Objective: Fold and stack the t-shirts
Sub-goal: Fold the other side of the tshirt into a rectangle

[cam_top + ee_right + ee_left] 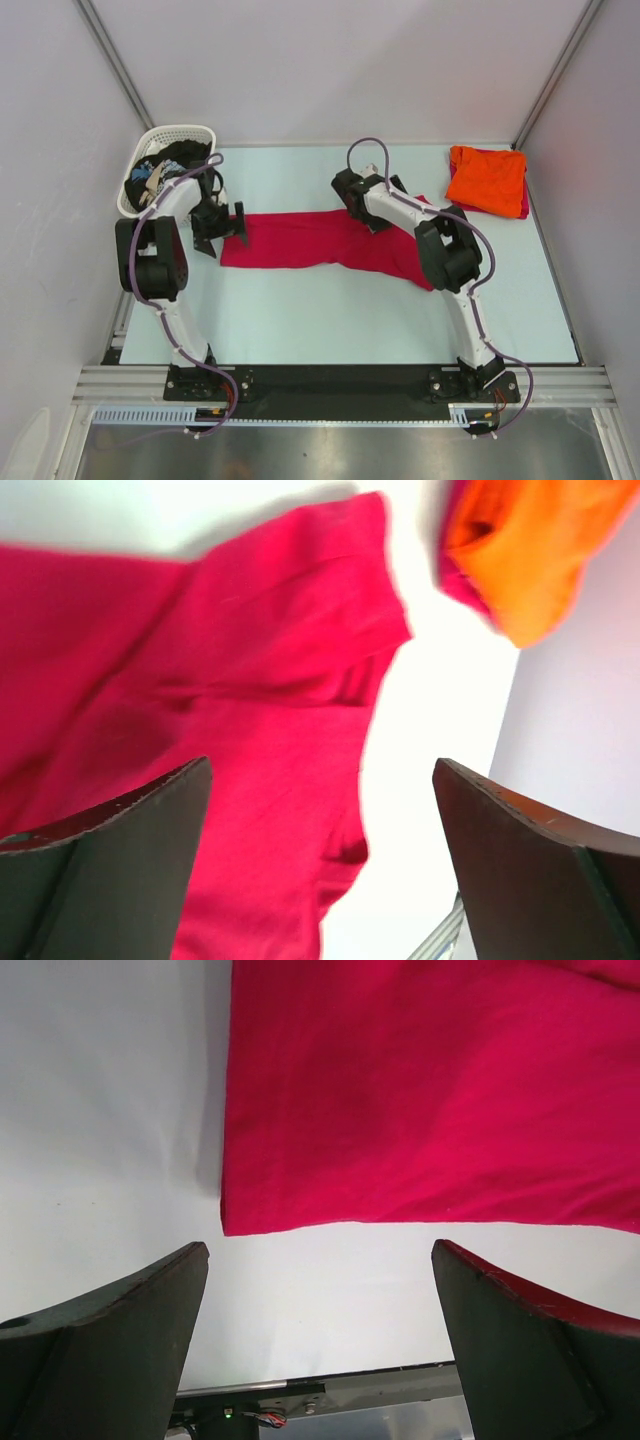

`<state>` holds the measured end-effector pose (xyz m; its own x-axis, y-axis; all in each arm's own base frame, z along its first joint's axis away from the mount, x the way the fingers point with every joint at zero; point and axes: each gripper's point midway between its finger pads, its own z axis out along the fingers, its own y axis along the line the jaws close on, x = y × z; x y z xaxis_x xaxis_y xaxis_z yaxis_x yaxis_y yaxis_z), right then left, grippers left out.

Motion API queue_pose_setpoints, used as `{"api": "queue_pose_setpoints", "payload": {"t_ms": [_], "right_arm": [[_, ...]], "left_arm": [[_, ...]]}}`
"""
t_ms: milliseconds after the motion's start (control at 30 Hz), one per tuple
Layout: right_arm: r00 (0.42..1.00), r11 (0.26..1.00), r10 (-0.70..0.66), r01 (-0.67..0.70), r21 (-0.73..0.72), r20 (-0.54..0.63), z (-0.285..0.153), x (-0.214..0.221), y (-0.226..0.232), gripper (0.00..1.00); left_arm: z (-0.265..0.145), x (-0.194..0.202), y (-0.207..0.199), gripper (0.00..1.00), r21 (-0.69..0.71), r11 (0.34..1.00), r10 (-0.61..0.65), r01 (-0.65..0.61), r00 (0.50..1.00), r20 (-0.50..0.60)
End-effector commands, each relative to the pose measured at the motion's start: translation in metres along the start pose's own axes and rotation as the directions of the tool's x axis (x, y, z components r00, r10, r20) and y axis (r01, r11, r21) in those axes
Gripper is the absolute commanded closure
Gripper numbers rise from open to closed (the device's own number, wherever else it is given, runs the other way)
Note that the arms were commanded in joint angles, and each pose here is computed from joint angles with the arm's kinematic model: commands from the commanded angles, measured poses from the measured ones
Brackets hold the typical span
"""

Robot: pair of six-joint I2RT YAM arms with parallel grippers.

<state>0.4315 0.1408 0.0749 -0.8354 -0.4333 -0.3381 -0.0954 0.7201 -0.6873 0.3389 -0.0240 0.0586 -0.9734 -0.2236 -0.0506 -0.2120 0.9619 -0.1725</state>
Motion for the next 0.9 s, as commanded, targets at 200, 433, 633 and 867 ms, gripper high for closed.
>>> {"api": "queue_pose_setpoints", "payload": {"t_ms": [200, 433, 633, 867], "right_arm": [[0.908, 0.876, 0.411, -0.417, -0.244, -0.074, -0.034, 0.01, -0.116, 0.01], [0.711, 0.449, 0.597, -0.679, -0.581, -0.37, -0.057, 0.099, -0.13, 0.13], [0.663, 0.272, 0.552, -0.716, -0.643, -0.506, -0.074, 0.143, -0.089, 0.15], [0.561, 0.057, 0.517, -0.777, -0.627, -0.647, -0.062, 0.15, -0.068, 0.39]], "left_arm": [[-0.061, -0.021, -0.029, 0.0, 0.074, 0.995, 0.052, -0.072, 0.969, 0.242], [-0.063, -0.002, -0.025, 0.0, 0.142, 0.99, -0.018, -0.023, 0.96, 0.28], [-0.03, 0.023, -0.001, 0.0, 0.222, 0.967, -0.161, 0.126, 0.976, 0.146], [-0.013, 0.01, 0.01, 0.0, 0.212, 0.967, -0.172, 0.144, 0.978, 0.119]]}}
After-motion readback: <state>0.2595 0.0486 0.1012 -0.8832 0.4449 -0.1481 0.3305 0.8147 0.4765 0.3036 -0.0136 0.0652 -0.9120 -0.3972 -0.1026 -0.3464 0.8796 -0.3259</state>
